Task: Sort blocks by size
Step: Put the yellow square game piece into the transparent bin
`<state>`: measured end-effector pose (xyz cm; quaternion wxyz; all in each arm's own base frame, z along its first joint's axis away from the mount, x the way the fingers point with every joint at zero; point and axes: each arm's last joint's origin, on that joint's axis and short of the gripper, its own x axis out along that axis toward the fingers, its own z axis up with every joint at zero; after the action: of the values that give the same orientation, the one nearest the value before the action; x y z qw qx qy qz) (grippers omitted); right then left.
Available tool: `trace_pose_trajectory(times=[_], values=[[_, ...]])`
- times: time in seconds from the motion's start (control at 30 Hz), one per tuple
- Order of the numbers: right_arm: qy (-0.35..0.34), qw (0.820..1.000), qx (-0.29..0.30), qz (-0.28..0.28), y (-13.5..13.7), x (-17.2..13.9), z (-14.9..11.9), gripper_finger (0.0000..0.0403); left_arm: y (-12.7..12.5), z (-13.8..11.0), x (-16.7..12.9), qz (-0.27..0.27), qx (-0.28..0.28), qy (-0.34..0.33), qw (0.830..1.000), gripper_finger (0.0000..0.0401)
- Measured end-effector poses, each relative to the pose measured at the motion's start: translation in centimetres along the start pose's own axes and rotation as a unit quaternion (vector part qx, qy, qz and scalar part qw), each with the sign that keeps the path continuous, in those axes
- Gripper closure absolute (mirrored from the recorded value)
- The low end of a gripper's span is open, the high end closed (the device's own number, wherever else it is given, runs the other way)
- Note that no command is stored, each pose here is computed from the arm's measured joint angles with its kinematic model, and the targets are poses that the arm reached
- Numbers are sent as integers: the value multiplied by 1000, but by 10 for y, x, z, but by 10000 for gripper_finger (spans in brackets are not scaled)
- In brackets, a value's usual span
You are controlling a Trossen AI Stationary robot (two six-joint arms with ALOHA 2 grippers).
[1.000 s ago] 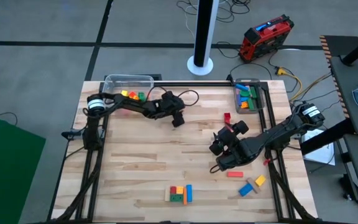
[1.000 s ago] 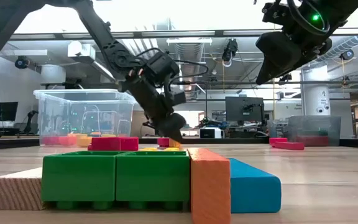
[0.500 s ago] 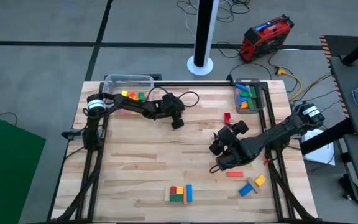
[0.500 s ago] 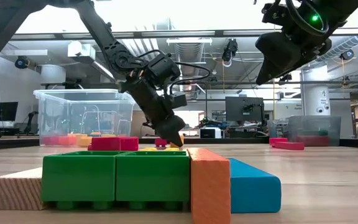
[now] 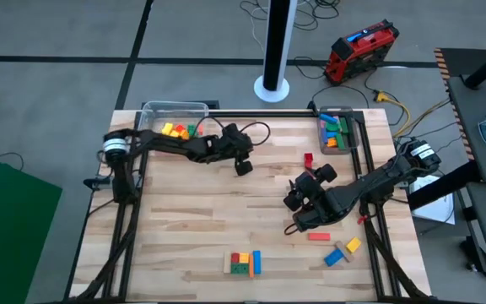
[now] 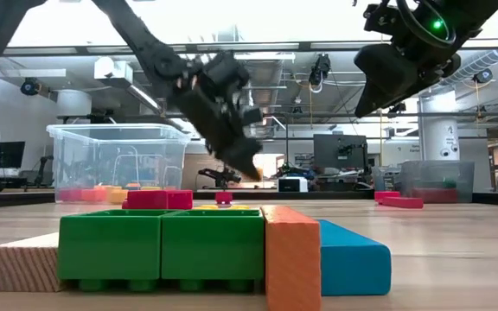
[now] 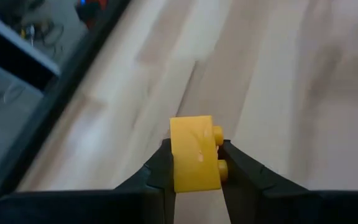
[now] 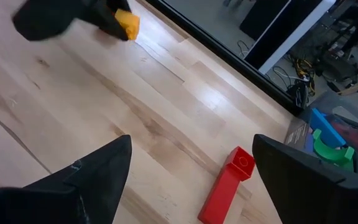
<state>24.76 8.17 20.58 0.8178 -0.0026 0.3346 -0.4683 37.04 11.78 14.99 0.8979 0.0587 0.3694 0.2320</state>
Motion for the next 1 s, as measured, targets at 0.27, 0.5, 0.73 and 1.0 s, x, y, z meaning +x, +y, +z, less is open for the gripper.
trace_pose_trajectory(times=[0.27,0.5,0.73,1.0], values=[[2,1000,18,4,1,0,0,96,19,30,-78,18,-26,-31,999,325],[-1,1000,26,12,3,0,1,99,62,1,-147,187,-103,25,977,324],[-8,999,19,27,8,0,3,86,80,-49,-186,277,-223,31,934,296],[-5,999,8,39,10,0,4,76,81,-57,-207,270,-249,-3,930,243]])
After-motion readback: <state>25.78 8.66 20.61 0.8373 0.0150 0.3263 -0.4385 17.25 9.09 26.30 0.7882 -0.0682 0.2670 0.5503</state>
